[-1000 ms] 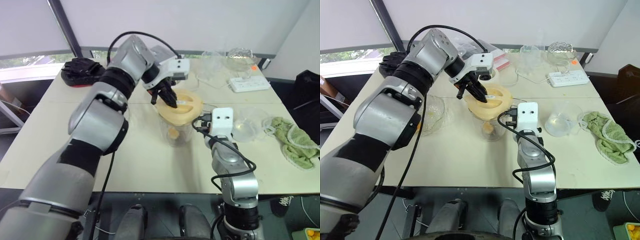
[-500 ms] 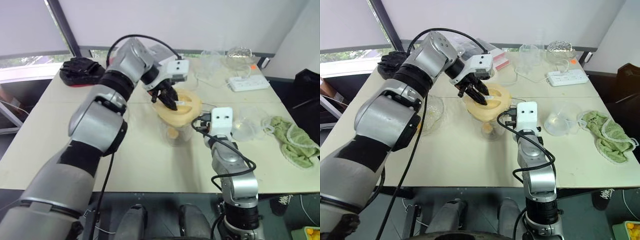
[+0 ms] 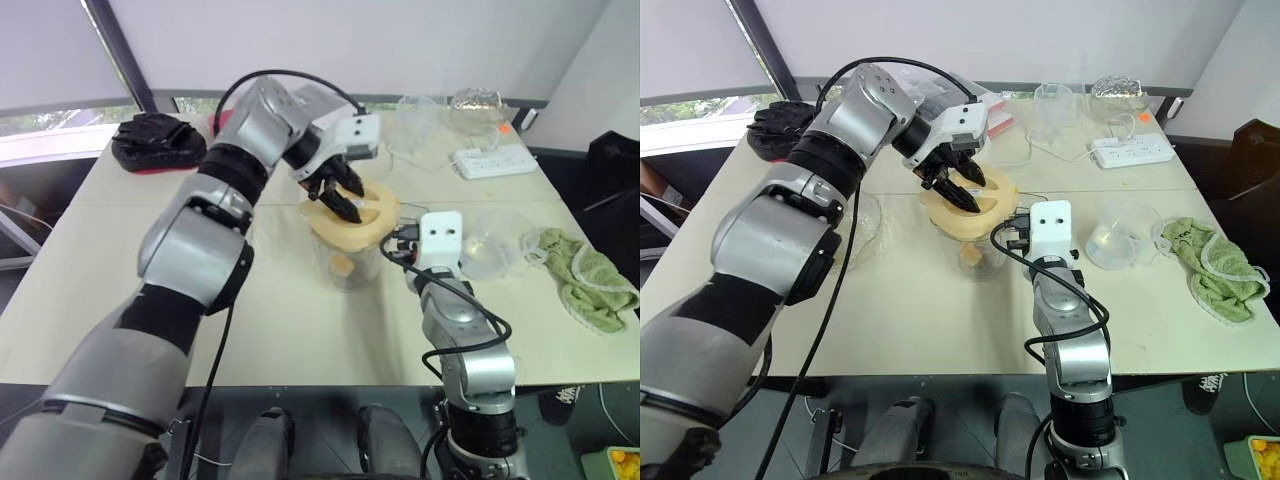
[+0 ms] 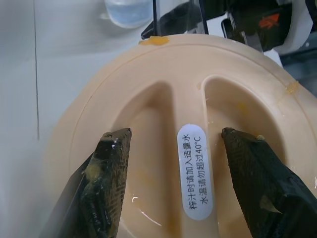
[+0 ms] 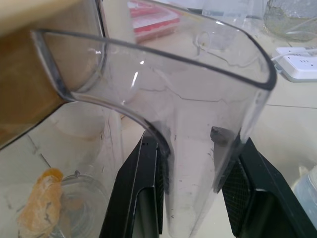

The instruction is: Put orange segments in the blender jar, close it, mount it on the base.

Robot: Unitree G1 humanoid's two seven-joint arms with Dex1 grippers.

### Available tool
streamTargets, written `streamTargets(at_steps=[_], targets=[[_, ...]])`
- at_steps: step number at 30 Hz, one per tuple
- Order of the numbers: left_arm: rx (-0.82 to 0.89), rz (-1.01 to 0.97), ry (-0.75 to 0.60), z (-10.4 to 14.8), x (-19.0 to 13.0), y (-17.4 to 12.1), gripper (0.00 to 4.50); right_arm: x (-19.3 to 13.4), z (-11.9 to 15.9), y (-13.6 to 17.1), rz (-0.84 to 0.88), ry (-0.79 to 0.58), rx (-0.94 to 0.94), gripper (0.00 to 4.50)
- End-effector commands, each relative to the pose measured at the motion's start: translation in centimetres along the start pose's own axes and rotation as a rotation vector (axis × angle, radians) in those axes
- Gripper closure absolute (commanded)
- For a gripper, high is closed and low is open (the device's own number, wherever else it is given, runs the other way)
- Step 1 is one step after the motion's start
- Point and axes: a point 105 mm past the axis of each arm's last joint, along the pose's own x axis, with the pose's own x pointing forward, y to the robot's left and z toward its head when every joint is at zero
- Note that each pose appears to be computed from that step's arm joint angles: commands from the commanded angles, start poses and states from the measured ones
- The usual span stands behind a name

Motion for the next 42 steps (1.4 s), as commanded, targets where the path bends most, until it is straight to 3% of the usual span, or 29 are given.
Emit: streamTargets(at_steps=[1, 12, 17, 20, 27, 32, 35, 42], targets=[[0.010, 0.075, -0.083, 2.1, -2.4, 0.8, 1.46, -0.2, 0.2, 0.6, 0.025, -0.015, -0.031, 3.54], [-0.003, 0.195, -0.353, 6.9, -8.0, 1.0, 1.46, -0.3, 0.0, 0.8, 0.040, -0.016, -0.028, 3.54], [-0.075, 0.253, -0.483, 7.1, -10.5, 0.7, 1.46, -0.3, 0.8, 0.6, 0.030, -0.062, -0.026, 3.54], [-0.203, 0.309, -0.631, 5.5, -12.5, 0.2, 1.46, -0.3, 1.6, 0.5, 0.021, -0.115, -0.049, 3.54], [-0.427, 0.550, -0.733, -1.2, -12.5, -1.4, 1.46, -0.2, 1.7, -0.8, -0.001, -0.161, -0.057, 3.54], [-0.598, 0.663, -0.639, -8.0, -9.2, -3.9, 1.46, -0.1, 1.5, -1.5, 0.040, -0.154, -0.067, 3.54], [-0.616, 0.667, -0.601, -9.5, -8.0, -5.3, 1.46, -0.2, 0.6, -2.1, 0.064, -0.121, -0.077, 3.54], [-0.651, 0.703, -0.622, -9.7, -8.1, -6.1, 1.40, 0.0, -0.8, -2.9, 0.079, -0.062, -0.059, 0.10]])
